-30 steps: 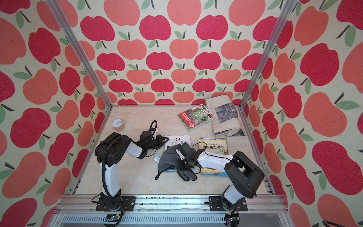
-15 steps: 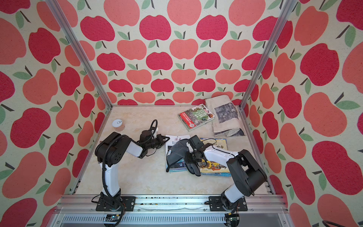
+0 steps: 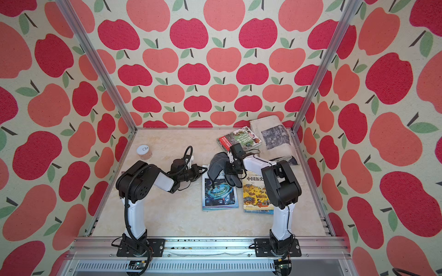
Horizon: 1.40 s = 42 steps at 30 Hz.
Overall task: Wipe the cover of the book
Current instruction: Wipe the dirt from the cover of the book.
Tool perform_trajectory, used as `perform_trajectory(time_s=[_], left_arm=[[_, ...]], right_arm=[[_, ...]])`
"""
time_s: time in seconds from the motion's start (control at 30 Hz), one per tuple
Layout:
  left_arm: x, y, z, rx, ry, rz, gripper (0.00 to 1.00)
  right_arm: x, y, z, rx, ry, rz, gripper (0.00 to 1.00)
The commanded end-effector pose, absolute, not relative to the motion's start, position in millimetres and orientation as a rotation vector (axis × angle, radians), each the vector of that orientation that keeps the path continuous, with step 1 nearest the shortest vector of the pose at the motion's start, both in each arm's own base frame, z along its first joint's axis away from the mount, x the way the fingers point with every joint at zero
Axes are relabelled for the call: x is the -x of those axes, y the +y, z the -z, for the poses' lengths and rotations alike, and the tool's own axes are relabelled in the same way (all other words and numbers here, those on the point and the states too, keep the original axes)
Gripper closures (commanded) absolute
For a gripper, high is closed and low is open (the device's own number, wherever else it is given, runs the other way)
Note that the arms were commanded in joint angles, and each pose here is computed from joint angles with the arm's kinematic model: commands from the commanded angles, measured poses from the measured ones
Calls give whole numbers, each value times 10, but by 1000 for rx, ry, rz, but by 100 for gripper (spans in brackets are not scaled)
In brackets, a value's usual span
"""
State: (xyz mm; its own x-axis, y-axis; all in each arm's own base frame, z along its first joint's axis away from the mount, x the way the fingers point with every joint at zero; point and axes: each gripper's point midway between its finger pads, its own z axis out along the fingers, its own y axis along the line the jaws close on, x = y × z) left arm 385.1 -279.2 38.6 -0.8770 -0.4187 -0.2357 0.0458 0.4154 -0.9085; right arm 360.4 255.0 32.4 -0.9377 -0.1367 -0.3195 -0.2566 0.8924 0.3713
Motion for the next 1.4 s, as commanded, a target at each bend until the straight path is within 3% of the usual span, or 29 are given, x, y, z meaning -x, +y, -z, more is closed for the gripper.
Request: perform_trajectory(time_s=[0.0, 0.4, 0.63, 0.83, 1.23, 1.37], left_arm=[[-3724, -2850, -375, 279, 2266, 1516, 100], [-3797, -2698, -268, 366, 2222, 1512, 100], [-3845, -2666, -328, 357, 2212, 1530, 100], [-3795, -2727, -374, 315, 2233, 1532, 100], [-3597, -2905, -368, 266, 2280, 1538, 100], [-3575, -2945, -385, 245, 2292, 1525, 100]], right_arm=[[-3388, 2470, -224, 333, 2829, -565, 100], [-1941, 2082, -209, 434, 2860, -442, 100], [-1513, 1982, -239, 437, 2869, -437, 100], [-1741, 2051, -248, 476, 2847, -382, 99], [-3097, 2524, -359, 468, 2856, -446, 100], [-3246, 2911, -385, 498, 2847, -561, 100]])
